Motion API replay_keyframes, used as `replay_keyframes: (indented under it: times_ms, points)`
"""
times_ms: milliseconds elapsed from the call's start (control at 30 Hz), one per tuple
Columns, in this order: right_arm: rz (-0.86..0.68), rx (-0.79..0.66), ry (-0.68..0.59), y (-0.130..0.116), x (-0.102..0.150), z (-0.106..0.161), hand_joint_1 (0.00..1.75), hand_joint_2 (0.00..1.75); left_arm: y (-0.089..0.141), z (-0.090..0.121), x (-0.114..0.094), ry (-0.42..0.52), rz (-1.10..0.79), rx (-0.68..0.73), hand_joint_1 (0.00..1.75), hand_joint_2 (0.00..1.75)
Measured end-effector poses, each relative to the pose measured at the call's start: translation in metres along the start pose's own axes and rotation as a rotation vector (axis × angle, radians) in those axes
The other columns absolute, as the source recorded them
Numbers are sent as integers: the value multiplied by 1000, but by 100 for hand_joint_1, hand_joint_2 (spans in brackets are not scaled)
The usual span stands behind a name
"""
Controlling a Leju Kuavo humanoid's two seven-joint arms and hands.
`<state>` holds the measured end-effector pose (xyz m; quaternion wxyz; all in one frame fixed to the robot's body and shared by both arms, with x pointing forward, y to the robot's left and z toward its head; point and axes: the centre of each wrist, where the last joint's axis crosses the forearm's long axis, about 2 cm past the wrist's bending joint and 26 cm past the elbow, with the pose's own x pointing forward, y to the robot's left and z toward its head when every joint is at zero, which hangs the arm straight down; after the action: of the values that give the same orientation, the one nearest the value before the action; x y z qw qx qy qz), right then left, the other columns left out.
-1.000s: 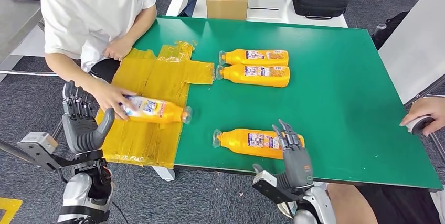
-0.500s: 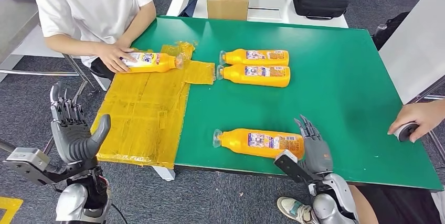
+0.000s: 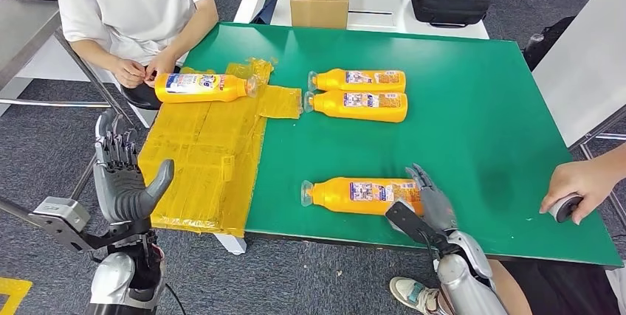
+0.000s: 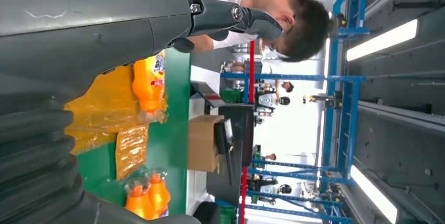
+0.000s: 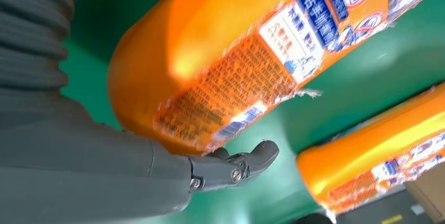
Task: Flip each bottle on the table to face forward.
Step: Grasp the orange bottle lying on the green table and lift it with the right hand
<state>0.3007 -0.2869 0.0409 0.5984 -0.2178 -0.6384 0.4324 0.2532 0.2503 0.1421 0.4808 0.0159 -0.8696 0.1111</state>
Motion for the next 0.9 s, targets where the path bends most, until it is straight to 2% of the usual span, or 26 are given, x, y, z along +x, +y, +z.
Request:
replay_keyframes:
  times_ms: [233,567,600,667,733,800,900]
  points:
    - [-9,18,-12,2,9,-19,0,175,-5,-4,-4,2,5,-17,0,175]
    - [82,95,-32,1,30,-50,0,175,-10,-7,-9,9,20,-30,0,175]
    - [107,117,-20,0,31,-53,7,175,-10,-7,-9,12,25,-32,0,175]
    - [168,166,4,-4,32,-60,72,175,-9,-6,-10,24,37,-36,0,175]
    - [219,224,23,-10,33,-67,147,175,-8,-4,-10,37,48,-38,0,175]
    - [252,280,38,-16,34,-74,168,175,-7,-3,-10,44,55,-39,0,175]
    - [297,347,64,-25,36,-83,175,175,-6,-2,-11,53,62,-38,0,175]
